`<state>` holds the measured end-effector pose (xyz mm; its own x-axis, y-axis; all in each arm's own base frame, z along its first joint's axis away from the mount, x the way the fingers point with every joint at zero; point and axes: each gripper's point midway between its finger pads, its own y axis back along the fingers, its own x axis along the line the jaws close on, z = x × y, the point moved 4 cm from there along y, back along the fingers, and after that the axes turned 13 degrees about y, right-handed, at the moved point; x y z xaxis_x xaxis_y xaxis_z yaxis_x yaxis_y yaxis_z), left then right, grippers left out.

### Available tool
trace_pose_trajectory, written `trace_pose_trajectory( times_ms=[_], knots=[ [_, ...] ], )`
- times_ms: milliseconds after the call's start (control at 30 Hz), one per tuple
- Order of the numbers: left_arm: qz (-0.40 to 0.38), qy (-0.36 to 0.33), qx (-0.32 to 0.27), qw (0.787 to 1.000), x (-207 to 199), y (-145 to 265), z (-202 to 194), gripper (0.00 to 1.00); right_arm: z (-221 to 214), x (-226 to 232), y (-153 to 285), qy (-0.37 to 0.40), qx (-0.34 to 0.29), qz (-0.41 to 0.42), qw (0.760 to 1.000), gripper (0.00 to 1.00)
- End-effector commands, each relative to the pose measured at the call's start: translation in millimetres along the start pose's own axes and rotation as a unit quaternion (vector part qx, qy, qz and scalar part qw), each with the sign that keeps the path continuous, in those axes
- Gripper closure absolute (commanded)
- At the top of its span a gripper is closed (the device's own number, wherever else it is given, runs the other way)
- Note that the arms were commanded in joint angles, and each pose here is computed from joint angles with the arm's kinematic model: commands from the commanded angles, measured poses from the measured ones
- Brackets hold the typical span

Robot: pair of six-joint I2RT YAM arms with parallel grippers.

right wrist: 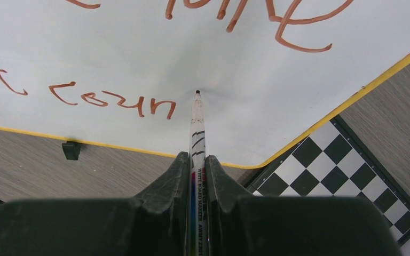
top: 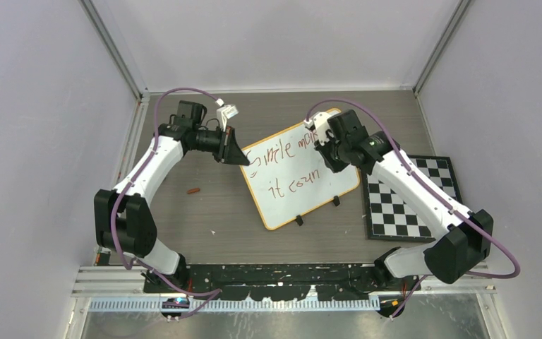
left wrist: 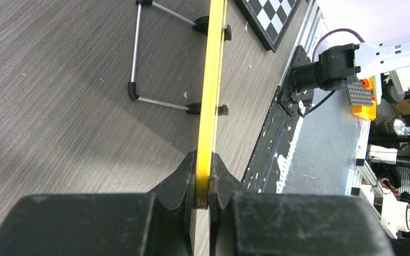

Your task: Write a sentence on the whiteboard

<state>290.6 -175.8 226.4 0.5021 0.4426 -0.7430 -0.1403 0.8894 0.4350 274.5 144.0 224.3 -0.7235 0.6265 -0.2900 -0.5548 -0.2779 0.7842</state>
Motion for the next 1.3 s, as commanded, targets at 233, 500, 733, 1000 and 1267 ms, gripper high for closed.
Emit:
trace_pose_trajectory(
  times_ms=[233, 500, 733, 1000, 1267],
  knots=[
    [0.029, -0.022, -0.009, 0.999, 9.6, 1.5, 8.7, 1.0, -5.8, 0.1, -9.9, -0.006, -0.002, -0.005, 1.0, 1.0],
    [0.026, -0.019, -0.008, 0.999, 10.1, 0.5, 8.2, 1.0, -24.3, 8.0, -13.3, -0.004, 0.015, -0.001, 1.0, 1.0],
    [0.026, -0.021, -0.01, 0.999, 8.2, 1.8, 8.1, 1.0, -14.1, -6.5, -4.2, 0.007, 0.01, -0.032, 0.999, 1.0],
    [0.023, -0.022, -0.008, 0.999, 6.1, 2.7, 7.0, 1.0, -2.6, -13.8, 3.5, 0.015, 0.001, -0.039, 0.999, 1.0],
    [0.022, -0.023, -0.008, 0.999, 6.4, 2.4, 7.9, 1.0, 4.9, 0.0, 8.9, 0.006, -0.015, 0.007, 1.0, 1.0]
  ],
)
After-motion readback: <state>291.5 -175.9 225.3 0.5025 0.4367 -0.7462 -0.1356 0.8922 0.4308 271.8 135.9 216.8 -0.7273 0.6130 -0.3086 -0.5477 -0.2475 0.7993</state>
